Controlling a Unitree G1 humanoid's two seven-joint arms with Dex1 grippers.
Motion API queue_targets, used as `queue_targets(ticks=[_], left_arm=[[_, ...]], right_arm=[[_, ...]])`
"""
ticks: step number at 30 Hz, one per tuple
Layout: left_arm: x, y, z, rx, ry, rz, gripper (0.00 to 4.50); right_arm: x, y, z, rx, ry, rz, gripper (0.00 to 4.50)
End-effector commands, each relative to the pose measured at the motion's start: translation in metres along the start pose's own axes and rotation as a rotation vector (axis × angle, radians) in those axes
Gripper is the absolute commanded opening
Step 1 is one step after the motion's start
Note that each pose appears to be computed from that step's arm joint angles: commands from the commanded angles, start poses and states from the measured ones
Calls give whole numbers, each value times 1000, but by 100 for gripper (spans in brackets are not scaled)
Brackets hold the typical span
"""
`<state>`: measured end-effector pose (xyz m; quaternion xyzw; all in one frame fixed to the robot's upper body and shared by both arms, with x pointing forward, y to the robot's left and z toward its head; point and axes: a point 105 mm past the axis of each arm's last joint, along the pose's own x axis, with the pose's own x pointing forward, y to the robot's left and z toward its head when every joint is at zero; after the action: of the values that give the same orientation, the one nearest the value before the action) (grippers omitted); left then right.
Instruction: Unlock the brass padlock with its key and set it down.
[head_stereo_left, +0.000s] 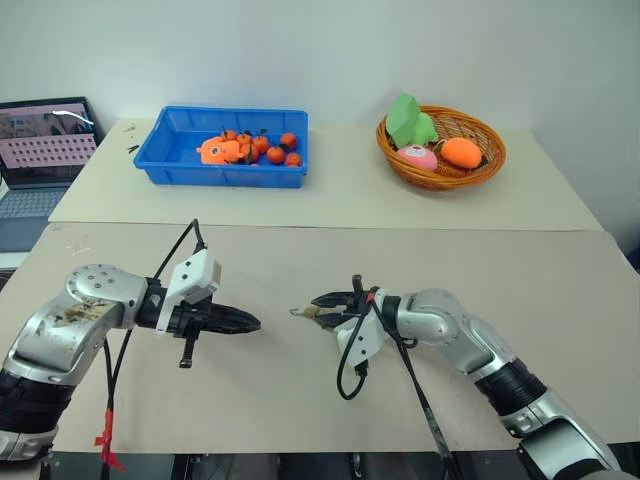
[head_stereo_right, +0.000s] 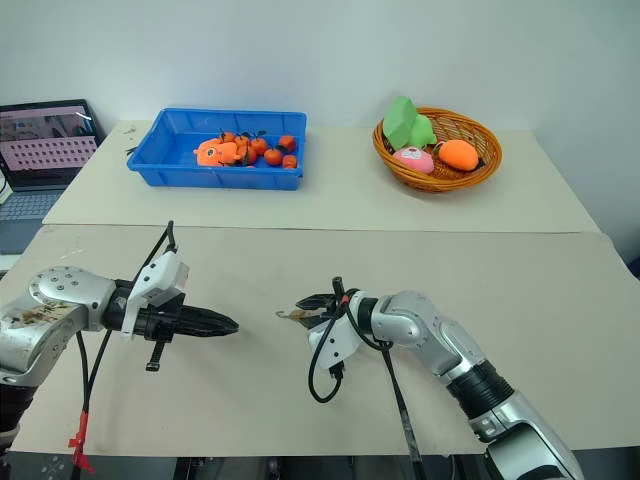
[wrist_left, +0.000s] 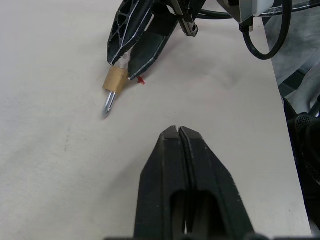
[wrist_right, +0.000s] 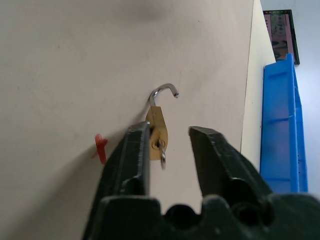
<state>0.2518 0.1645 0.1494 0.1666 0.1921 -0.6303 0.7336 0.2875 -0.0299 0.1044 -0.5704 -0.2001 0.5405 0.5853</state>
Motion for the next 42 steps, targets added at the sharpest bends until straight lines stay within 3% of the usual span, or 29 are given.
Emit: queue_targets(ticks=[1,4,8,12,14,18,21,23,29,34,42], left_arm=[[2,-4,8,44,-15,-9,189],[3,-4,8,49,-15,-9,298],[5,-2,9,55,-19,-8,446],[8,-2,10,51,-32,-5,446],[9,-2,10,44,-45,9,446],[9,4,10,12,-96,89,446],[5,14,9,-12,-136,193,446],[2,19,10,-36,-177,257,446],[-7,33,12,-72,-288,475,446],[-4,32,14,-116,-346,543,446],[2,37,17,-150,-371,574,446]], right_arm=[[-1,-1,7,25,-22,11,339],[-3,8,7,75,-18,65,442],[-16,18,4,235,-6,156,450],[-40,19,-3,593,13,184,450],[-52,12,-12,771,30,115,450],[-77,-14,-45,1055,99,-198,450],[-102,-26,-78,1182,236,-519,450],[-113,-23,-88,1221,331,-654,450],[-137,-16,-82,1293,532,-1081,450],[-135,-4,-67,1303,600,-1156,450],[-140,4,-72,1271,668,-1146,450]])
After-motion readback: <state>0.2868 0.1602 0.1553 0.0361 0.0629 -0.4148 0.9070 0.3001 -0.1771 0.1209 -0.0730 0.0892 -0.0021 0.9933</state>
